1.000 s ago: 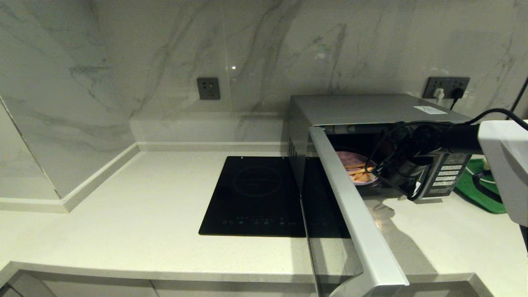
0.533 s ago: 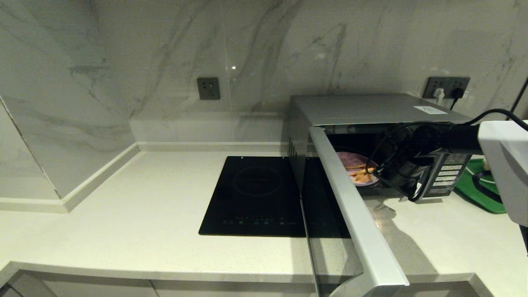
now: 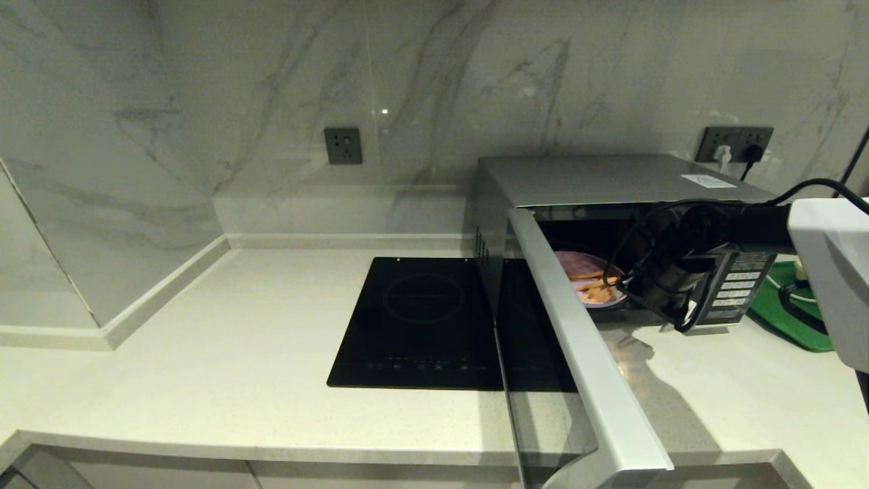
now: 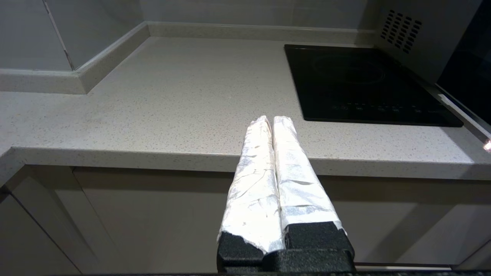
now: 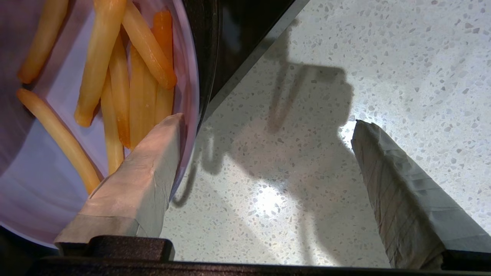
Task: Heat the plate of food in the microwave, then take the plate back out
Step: Take the plate out of the microwave
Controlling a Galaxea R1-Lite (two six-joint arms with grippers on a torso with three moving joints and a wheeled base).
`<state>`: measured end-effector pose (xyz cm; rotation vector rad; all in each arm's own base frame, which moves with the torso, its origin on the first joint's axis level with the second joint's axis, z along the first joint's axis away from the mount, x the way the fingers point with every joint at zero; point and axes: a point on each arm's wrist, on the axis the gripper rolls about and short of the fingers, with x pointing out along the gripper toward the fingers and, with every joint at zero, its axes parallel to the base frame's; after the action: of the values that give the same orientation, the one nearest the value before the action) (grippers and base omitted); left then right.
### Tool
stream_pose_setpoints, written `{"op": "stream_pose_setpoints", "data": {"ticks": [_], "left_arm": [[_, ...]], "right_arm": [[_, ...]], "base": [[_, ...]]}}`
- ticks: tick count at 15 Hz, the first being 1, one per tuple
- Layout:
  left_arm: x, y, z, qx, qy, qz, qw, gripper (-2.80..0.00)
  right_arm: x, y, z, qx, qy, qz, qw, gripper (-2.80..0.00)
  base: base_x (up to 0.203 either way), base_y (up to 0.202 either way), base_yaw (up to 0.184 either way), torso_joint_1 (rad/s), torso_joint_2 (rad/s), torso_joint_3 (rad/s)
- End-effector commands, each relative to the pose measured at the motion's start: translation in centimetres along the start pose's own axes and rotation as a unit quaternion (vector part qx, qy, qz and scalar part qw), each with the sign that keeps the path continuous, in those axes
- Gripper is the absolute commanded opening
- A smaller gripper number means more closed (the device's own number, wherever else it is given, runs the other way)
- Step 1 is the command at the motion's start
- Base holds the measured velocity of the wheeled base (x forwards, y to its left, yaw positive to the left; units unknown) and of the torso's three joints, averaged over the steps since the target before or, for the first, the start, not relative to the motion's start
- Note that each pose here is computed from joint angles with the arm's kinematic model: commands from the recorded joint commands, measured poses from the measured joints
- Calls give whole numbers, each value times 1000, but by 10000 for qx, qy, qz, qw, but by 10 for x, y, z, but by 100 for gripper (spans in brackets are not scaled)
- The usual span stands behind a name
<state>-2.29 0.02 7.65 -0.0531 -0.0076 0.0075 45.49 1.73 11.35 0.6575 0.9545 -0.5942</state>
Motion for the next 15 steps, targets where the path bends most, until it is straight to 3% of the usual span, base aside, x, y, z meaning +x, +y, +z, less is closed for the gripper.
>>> {"op": "stream_pose_setpoints", "data": {"ticks": [1, 15], "left_arm": [[0, 0, 0, -3, -1, 0, 10000, -280], [0, 0, 0, -3, -1, 0, 10000, -280]], "right_arm": [[-4, 0, 1, 29, -30, 14, 10000, 0], [0, -2, 1, 8, -34, -76, 10000, 0]], "base": [[0, 0, 0, 0, 0, 0], [0, 0, 0, 0, 0, 0]]}}
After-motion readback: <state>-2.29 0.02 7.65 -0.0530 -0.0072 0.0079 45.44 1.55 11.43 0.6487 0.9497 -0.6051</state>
